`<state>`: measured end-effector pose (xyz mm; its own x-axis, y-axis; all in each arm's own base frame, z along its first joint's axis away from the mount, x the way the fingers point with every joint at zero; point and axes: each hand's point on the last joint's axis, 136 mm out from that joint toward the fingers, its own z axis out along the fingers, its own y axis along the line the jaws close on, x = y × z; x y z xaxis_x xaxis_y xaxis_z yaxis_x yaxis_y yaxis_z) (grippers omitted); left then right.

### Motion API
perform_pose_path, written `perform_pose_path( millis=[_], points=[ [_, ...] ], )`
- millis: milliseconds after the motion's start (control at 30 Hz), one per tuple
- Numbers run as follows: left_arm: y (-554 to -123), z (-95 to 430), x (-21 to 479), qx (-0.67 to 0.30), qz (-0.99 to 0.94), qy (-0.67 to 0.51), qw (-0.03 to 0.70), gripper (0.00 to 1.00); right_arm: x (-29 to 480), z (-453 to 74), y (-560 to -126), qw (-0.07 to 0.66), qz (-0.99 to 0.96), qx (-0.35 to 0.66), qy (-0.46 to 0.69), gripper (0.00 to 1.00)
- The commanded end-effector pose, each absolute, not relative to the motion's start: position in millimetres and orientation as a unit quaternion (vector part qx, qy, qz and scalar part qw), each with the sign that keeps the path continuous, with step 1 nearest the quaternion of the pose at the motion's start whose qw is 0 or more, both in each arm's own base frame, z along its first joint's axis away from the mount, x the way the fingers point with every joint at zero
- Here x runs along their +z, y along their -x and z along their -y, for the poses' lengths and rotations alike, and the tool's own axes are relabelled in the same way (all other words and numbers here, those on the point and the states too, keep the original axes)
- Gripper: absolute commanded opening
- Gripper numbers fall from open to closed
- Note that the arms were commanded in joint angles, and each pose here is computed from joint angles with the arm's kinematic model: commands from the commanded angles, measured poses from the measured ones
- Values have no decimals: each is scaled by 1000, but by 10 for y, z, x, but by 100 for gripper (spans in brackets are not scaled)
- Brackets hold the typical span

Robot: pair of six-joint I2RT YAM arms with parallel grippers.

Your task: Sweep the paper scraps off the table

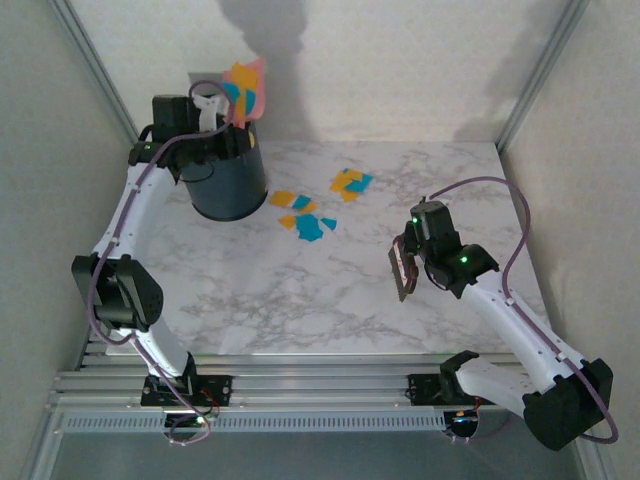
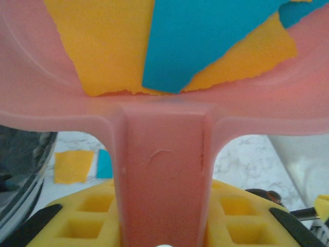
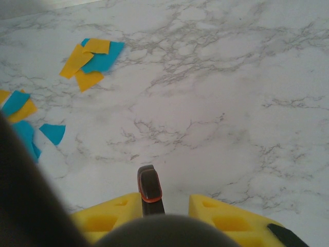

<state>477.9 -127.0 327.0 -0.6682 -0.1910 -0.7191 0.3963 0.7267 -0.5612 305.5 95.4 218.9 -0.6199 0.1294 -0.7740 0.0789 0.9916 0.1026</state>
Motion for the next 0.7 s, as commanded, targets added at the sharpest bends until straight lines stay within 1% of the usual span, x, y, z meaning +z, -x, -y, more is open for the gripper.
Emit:
perform_pose_path(
  millis=[0, 267, 667],
  points=[
    [-4813, 1334, 3464, -427, -804, -51, 411, 0, 2332, -974, -3095, 444, -893, 42, -63, 0],
    [-4903, 1389, 3433, -479, -785, -23, 391, 0, 2324, -973, -3095, 443, -893, 42, -66, 0],
    [-5114, 1396, 3305, -529, -768, 42, 358, 0, 2314, -979, -3097, 441, -894, 43, -66, 0]
  ],
)
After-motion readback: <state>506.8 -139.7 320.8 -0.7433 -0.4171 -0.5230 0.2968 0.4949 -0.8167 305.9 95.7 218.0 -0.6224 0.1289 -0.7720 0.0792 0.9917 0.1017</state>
